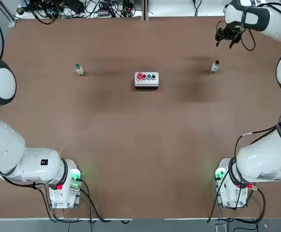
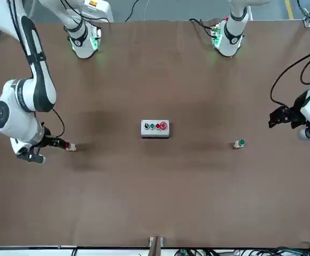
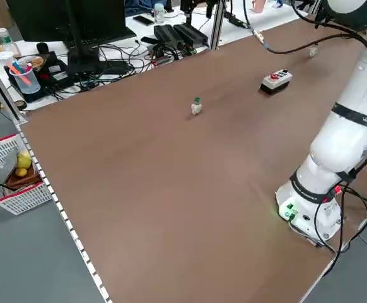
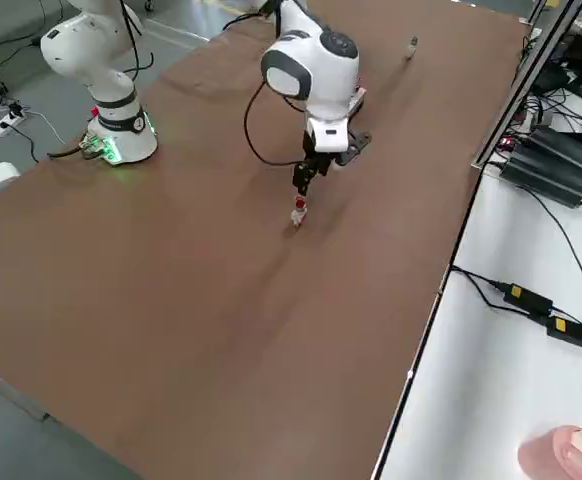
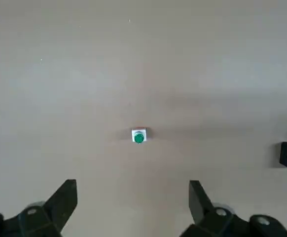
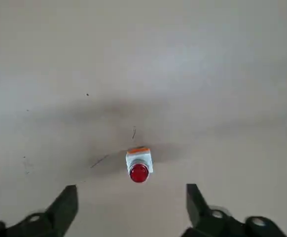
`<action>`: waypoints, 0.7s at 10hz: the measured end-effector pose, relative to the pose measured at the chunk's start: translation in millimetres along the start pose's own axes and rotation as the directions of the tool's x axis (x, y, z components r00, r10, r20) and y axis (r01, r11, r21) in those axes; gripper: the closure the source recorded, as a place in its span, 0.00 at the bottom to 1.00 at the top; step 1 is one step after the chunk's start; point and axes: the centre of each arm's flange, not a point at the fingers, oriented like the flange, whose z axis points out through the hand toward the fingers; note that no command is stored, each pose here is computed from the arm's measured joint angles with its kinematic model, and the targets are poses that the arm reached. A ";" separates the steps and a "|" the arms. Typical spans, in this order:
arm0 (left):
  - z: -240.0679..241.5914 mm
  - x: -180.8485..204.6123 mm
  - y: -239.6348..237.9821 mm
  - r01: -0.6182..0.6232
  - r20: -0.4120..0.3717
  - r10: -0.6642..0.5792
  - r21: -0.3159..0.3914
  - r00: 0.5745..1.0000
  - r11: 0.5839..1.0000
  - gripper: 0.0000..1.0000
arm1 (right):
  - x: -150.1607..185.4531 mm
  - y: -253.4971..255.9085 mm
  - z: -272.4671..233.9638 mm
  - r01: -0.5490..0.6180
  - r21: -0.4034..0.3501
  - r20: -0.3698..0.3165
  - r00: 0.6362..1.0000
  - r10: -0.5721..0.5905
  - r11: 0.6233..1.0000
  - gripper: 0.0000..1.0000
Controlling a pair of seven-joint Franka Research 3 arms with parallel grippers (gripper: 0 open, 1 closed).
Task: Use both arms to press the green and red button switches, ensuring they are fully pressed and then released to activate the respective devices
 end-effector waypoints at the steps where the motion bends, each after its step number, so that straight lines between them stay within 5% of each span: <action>1: -13.6 -6.1 1.9 -0.003 0.003 0.003 0.000 1.000 1.000 0.00 | -5.7 1.1 -25.5 0.000 -0.001 -0.009 1.000 0.000 1.000 0.00; 7: -83.1 -52.8 8.7 -0.017 -0.030 0.017 0.003 0.999 1.000 0.00 | -61.8 10.5 -190.6 -0.004 -0.004 -0.062 0.998 0.004 1.000 0.00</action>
